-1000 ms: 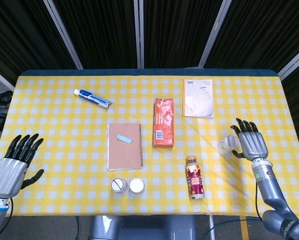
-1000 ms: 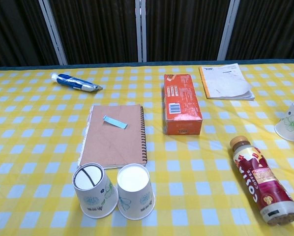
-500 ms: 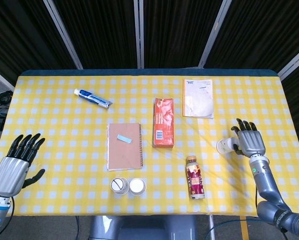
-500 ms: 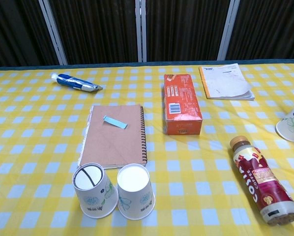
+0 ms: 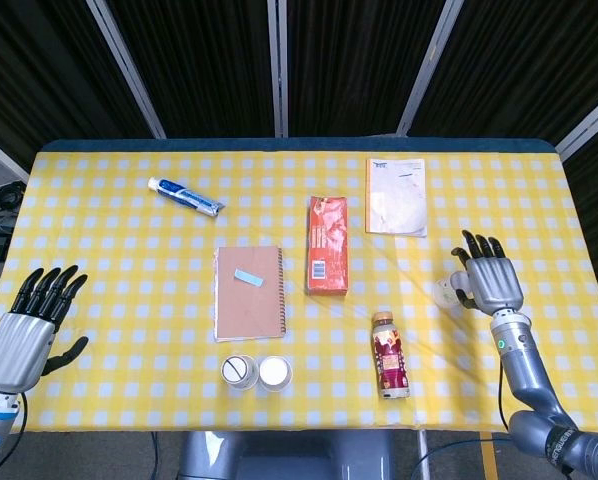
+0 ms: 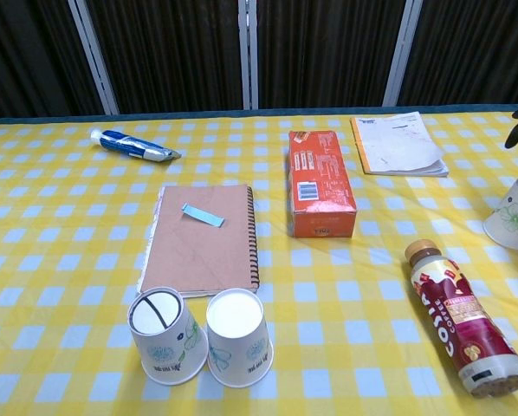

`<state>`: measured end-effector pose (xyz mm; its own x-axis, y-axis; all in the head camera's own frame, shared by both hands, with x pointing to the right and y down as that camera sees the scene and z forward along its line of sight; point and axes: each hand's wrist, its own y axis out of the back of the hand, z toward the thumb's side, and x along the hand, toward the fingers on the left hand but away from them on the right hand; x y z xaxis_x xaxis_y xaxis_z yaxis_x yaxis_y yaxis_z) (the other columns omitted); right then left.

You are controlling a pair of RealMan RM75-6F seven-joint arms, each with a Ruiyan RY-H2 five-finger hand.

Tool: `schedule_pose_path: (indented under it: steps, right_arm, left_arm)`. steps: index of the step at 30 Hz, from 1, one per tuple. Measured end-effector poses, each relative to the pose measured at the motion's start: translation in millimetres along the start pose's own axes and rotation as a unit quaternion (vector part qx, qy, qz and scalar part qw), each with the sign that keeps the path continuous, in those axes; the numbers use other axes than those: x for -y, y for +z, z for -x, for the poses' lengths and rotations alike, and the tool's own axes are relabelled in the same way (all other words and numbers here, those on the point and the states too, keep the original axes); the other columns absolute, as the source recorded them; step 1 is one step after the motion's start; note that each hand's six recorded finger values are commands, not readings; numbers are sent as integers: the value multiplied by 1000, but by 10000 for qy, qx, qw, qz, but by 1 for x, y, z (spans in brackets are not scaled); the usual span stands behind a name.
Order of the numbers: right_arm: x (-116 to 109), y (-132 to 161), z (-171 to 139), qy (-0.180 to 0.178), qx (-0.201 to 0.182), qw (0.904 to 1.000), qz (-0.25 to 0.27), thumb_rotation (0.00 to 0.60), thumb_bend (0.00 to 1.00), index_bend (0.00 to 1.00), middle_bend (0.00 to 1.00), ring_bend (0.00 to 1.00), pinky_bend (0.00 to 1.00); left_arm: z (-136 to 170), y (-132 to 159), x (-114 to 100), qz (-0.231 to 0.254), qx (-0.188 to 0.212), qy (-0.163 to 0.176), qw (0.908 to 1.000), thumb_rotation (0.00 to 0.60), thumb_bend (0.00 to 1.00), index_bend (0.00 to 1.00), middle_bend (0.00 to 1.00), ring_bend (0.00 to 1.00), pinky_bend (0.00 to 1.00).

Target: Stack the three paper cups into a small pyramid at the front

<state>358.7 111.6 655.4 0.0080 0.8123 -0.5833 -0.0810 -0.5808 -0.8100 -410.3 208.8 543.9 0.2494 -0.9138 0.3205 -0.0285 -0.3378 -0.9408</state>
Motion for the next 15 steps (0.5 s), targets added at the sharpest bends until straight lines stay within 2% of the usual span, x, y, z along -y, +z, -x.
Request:
schedule_pose_path:
  steps: [15]
  right_arm:
    - [9,1,-9,374,165,9988,-271,600,225,228,0,0,23]
  left_arm:
    - [-2,0,3,-20,-12,-73,10000,600,258,0,0,0,0]
